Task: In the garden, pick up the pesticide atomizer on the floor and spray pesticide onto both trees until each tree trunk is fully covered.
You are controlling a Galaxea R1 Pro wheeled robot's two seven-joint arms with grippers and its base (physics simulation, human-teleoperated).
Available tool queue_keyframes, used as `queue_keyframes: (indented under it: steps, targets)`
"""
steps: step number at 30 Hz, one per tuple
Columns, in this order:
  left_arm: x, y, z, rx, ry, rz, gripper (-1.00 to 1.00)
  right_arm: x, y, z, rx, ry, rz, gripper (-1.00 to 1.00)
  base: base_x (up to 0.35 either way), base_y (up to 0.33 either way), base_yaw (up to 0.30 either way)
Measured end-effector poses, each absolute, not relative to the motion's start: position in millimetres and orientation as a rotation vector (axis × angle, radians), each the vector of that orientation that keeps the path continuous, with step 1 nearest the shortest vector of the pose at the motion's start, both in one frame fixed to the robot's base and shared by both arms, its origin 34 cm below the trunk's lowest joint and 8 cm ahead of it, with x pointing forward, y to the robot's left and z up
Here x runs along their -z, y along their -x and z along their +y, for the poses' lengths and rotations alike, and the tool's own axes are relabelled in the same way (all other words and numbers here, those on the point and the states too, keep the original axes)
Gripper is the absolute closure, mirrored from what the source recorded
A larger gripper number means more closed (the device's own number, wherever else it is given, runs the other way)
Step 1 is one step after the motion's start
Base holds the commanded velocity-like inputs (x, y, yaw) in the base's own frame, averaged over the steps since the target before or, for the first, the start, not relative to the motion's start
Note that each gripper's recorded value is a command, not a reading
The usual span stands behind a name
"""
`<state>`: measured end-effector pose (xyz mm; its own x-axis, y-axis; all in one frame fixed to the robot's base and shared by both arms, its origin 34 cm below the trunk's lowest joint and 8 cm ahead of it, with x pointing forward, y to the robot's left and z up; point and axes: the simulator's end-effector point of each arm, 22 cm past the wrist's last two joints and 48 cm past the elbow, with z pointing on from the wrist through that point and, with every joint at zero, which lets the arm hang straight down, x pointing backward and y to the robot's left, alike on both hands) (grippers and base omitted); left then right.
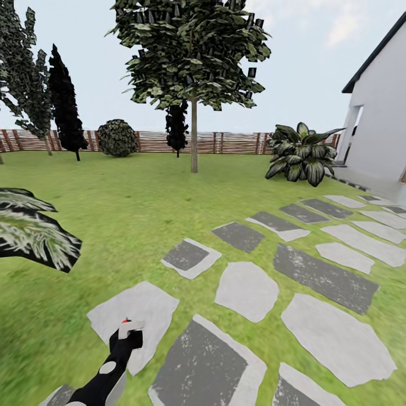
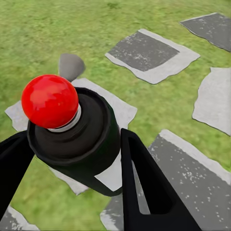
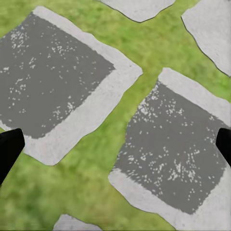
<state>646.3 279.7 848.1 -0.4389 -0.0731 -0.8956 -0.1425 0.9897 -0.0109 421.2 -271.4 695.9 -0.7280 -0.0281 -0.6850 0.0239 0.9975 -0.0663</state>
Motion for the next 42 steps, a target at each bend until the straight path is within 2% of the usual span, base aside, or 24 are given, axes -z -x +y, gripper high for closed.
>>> queue_keyframes:
  steps: [42]
  targets:
    - [-848.3, -646.4, 279.6, -0.079, 0.152, 2.026, 1.0, -695.9, -421.1, -271.4, 0.09, 0.003, 2.385, -1.0, 0.35, 0.0, 0.0]
